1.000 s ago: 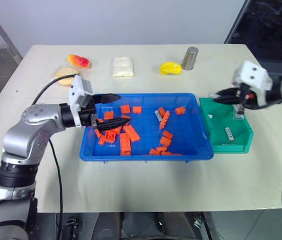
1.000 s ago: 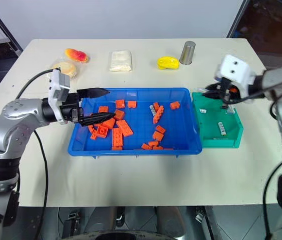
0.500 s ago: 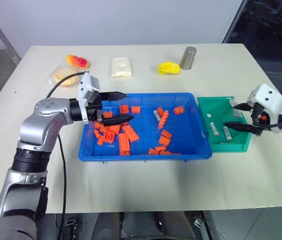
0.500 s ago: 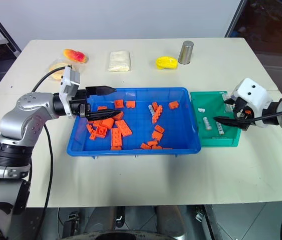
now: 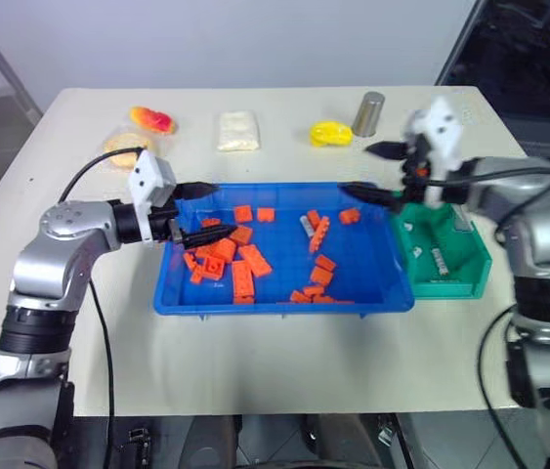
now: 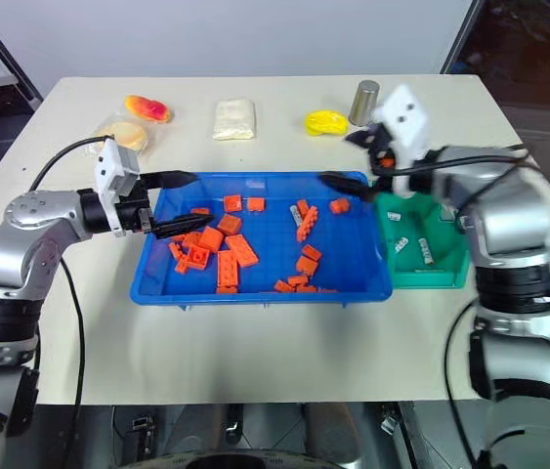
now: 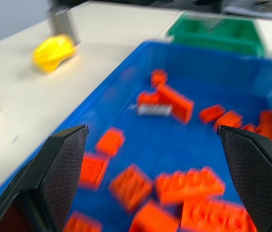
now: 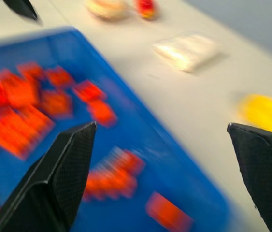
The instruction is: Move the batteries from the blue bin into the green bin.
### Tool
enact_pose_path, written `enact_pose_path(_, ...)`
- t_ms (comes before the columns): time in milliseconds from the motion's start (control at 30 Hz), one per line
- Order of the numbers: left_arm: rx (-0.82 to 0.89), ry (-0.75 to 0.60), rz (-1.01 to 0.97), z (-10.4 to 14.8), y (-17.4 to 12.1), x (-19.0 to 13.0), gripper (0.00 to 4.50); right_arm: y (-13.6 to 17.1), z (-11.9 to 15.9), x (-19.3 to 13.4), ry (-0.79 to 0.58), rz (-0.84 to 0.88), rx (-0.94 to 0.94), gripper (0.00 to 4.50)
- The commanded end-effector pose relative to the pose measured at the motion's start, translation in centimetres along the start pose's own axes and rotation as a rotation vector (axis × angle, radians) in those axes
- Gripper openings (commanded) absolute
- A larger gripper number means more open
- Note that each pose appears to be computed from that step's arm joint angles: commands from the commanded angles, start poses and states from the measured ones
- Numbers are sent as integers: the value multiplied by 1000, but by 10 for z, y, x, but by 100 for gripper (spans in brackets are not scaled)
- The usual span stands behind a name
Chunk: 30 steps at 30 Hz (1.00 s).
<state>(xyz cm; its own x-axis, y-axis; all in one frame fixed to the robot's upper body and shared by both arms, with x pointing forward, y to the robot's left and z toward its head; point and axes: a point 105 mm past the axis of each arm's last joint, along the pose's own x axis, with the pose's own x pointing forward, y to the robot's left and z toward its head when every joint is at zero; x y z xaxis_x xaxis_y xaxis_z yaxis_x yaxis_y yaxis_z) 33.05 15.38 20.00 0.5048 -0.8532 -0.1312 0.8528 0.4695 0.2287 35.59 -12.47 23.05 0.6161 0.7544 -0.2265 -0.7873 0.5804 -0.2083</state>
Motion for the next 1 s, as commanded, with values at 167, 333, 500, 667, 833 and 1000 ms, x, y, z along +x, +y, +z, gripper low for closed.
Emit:
enact_pose_path(167, 55, -90, 111, 26, -5, -9, 450, 50, -26, 32, 60, 106, 172, 447)
enact_pose_path(333, 35, -105, 133, 28, -13, -7, 450, 62, -50, 39, 131, 125, 217, 447)
enact_pose_path(500, 19, -118, 145, 30, -16, -5, 450, 50, -63, 44, 175, 64, 209, 447)
enact_pose_path(667, 11, -118, 147, 28, -18, -5, 450, 35, -80, 44, 235, 9, 180, 447)
enact_pose_path(833, 6, -125, 142, 29, -20, -2, 450, 22, -88, 48, 261, -44, 149, 447)
enact_pose_path(1000, 2, -129, 137, 28, -21, 0, 450, 20, -88, 52, 259, -58, 131, 447)
